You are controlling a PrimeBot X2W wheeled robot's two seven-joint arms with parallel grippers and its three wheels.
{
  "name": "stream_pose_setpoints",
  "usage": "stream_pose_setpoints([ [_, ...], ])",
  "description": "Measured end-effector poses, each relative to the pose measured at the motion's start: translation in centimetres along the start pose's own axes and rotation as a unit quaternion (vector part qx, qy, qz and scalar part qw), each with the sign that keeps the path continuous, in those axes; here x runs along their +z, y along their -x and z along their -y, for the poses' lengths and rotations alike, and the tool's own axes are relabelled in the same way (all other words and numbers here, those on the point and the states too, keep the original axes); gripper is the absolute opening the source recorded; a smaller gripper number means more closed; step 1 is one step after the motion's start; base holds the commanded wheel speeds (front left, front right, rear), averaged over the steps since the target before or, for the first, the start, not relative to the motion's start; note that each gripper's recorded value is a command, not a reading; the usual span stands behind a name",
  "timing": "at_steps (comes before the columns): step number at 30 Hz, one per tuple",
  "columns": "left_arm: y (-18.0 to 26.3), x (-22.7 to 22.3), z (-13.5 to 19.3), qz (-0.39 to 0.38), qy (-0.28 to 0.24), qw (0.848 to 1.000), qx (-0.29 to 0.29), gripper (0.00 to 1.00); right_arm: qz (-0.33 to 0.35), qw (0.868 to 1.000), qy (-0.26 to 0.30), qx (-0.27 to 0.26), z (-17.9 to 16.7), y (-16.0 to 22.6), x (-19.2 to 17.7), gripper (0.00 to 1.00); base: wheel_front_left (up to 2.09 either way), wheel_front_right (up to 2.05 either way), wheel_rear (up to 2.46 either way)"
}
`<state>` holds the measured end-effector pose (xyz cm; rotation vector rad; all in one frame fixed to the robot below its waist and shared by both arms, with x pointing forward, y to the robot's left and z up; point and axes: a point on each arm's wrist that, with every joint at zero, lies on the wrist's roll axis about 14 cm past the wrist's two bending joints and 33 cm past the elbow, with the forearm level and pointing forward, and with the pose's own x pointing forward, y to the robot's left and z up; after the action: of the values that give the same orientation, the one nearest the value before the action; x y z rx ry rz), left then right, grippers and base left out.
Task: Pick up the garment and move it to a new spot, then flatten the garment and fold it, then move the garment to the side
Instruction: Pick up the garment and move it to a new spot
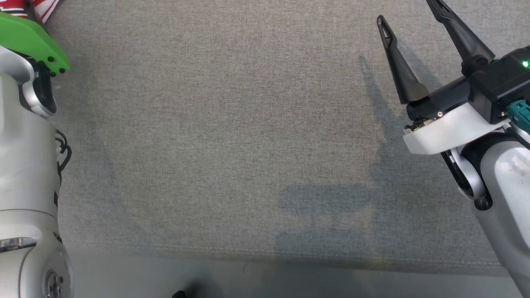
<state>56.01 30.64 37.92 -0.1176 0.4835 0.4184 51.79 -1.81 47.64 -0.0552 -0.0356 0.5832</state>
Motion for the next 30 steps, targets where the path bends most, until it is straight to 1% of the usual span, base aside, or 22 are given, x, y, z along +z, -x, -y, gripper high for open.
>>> stream_pose_setpoints([
  [5, -0.6, -2.0, -0.2, -0.028, -0.022, 0.999, 0.007, 1.0, -0.009, 1.0, 0.006, -0.008, 0.9, 0.2, -0.8, 1.0, 0.0, 0.0, 0.0],
  [10, -0.8, -2.8, -0.9, -0.041, -0.038, 0.998, 0.016, 1.0, -0.006, 1.0, 0.005, -0.008, 0.9, 0.1, -0.7, 1.0, 0.0, 0.0, 0.0],
  [11, -0.8, -2.9, -0.9, -0.043, -0.042, 0.998, 0.016, 0.67, -0.006, 1.0, 0.005, -0.008, 0.9, 0.1, -0.6, 1.0, 0.0, 0.0, 0.0],
  [12, -0.8, -2.9, -0.9, -0.043, -0.044, 0.998, 0.016, 0.51, -0.008, 1.0, 0.005, -0.007, 0.9, 0.1, -0.7, 1.0, 0.0, 0.0, 0.0],
  [13, -0.9, -2.8, -0.9, -0.042, -0.044, 0.998, 0.016, 0.1, -0.008, 1.0, 0.004, -0.007, 0.9, 0.1, -0.7, 1.0, 0.0, 0.0, 0.0],
  [14, -0.9, -2.8, -0.8, -0.041, -0.045, 0.998, 0.016, 0.0, -0.007, 1.0, 0.004, -0.008, 0.9, 0.1, -0.7, 1.0, 0.0, 0.0, 0.0],
  [21, -0.7, -1.1, 0.0, -0.012, -0.051, 0.999, 0.007, 0.0, -0.001, 1.0, 0.006, -0.009, 0.9, 0.0, -0.1, 1.0, 0.0, 0.0, 0.0],
  [25, -0.3, 0.1, 0.3, 0.008, -0.046, 0.999, 0.003, 0.0, 0.013, 1.0, 0.005, -0.011, 0.7, -0.1, 0.7, 1.0, 0.0, 0.0, 0.0],
  [30, 0.5, 3.2, 1.5, 0.06, -0.037, 0.997, -0.012, 0.0, 0.026, 1.0, 0.0, -0.012, 0.4, -0.1, 1.6, 1.0, 0.0, 0.0, 0.0],
])
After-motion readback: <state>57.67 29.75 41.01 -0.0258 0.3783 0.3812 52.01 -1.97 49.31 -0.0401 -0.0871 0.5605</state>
